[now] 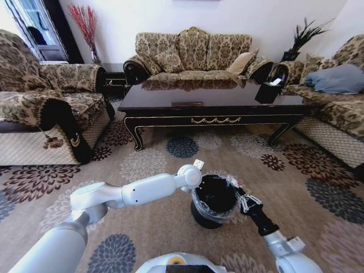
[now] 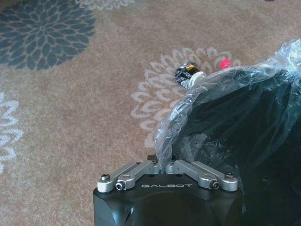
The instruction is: Move to the front of the table and pick up the trash from the floor, then place it into the trash bin.
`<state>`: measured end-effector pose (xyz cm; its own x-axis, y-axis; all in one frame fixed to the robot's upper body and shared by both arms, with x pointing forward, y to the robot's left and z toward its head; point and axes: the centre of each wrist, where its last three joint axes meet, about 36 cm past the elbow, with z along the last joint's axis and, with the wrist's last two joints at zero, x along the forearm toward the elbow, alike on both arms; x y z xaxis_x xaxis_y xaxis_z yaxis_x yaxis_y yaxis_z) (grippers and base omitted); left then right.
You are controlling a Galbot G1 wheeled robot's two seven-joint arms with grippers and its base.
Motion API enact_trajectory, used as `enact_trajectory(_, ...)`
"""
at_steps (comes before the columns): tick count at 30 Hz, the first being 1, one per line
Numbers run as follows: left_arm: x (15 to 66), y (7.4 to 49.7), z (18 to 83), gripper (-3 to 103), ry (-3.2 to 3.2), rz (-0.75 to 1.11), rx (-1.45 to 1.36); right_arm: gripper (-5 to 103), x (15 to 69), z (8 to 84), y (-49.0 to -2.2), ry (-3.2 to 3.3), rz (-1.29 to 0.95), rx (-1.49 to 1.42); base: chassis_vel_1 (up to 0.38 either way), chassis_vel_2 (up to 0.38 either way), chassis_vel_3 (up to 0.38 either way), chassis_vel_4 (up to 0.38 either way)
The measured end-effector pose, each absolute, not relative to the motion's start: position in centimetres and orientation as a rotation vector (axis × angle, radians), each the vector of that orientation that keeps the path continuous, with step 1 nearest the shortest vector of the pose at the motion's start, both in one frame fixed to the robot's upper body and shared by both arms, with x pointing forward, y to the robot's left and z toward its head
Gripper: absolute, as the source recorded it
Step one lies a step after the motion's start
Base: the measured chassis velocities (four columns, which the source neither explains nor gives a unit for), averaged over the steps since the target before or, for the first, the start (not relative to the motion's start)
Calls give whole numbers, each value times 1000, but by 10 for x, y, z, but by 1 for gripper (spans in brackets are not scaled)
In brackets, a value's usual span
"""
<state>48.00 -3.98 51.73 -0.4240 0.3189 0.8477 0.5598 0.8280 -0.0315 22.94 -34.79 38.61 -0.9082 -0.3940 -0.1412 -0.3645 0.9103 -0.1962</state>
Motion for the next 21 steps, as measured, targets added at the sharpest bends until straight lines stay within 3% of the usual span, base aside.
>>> enact_trajectory(2,480,-40,517,2,-2045,-315,-646,-3,230,385,-346,2898,-248,-584,0,0,0,0)
enact_trajectory(5,479,-40,517,2,-2046,-316,-643,11,230,386,-341,2899,-258,-606,0,0,0,0)
enact_trajectory(7,478,-40,517,2,-2046,-315,-644,11,230,386,-341,2900,-267,-610,0,0,0,0)
enact_trajectory(11,477,-36,512,2,-2040,-313,-636,33,225,382,-338,2912,-296,-626,0,0,0,0)
enact_trajectory(15,474,-36,510,2,-2037,-311,-638,43,222,382,-336,2910,-305,-635,0,0,0,0)
enact_trajectory(17,474,-36,511,2,-2037,-310,-639,43,222,383,-336,2909,-307,-637,0,0,0,0)
enact_trajectory(19,473,-36,511,2,-2038,-311,-640,60,223,383,-335,2906,-305,-631,0,0,0,0)
enact_trajectory(21,474,-35,512,2,-2041,-310,-638,60,223,383,-335,2906,-301,-624,0,0,0,0)
